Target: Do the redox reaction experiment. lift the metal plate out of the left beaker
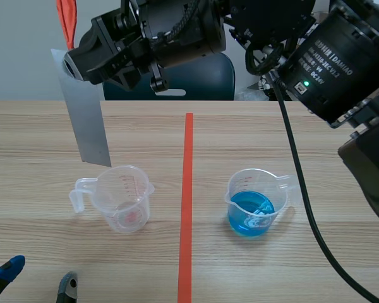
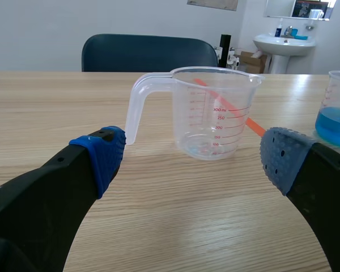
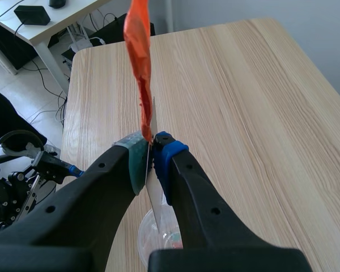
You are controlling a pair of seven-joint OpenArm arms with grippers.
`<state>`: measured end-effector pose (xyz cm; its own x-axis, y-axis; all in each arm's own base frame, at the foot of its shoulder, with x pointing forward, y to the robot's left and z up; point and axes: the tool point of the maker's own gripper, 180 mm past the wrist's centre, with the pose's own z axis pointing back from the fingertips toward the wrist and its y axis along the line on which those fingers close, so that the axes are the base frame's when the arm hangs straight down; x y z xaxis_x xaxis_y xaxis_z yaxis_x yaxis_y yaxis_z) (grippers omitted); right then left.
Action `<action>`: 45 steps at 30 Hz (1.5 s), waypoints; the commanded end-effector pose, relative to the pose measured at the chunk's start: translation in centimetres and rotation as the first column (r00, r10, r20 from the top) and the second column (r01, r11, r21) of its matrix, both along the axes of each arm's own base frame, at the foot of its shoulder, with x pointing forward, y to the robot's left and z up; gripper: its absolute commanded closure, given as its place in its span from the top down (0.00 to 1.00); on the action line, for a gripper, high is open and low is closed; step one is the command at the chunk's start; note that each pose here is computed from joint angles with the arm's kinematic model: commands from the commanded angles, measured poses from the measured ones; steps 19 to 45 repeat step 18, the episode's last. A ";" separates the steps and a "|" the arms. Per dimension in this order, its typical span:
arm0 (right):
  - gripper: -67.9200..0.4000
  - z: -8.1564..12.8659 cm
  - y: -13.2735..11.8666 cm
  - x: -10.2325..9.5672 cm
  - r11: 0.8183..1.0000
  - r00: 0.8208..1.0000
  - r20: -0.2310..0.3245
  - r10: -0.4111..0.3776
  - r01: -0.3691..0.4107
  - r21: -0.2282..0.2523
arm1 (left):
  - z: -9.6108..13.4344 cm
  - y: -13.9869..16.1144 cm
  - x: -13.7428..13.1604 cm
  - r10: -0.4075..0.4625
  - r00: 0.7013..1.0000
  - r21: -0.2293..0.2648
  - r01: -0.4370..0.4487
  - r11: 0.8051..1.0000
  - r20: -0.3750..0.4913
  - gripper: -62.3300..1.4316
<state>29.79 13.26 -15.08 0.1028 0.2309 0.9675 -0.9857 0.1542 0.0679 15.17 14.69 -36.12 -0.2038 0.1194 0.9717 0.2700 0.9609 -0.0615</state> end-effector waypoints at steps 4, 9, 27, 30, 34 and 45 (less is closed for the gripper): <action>0.01 1.7 0.1 0.0 1.000 0.999 0.040 0.009 -0.010 0.026 | 0.8 0.3 0.4 0.008 0.999 -0.002 -0.008 1.000 0.042 0.82; 0.01 1.7 0.1 0.0 1.000 0.999 0.039 0.010 -0.011 0.025 | 0.8 0.3 0.4 0.008 0.999 -0.002 -0.008 1.000 0.041 0.82; 0.01 1.7 0.2 0.0 1.000 0.999 0.039 0.012 -0.013 0.027 | 0.8 0.3 0.4 0.008 0.999 -0.002 -0.008 1.000 0.041 0.82; 0.01 1.7 0.2 0.0 1.000 0.999 0.039 0.012 -0.013 0.027 | 0.8 0.3 0.4 0.008 0.999 -0.002 -0.008 1.000 0.041 0.82; 0.01 1.7 0.2 0.0 1.000 0.999 0.039 0.012 -0.013 0.027 | 0.8 0.3 0.4 0.008 0.999 -0.002 -0.008 1.000 0.041 0.82; 0.01 1.7 0.2 0.0 1.000 0.999 0.039 0.012 -0.013 0.027 | 0.8 0.3 0.4 0.008 0.999 -0.002 -0.008 1.000 0.041 0.82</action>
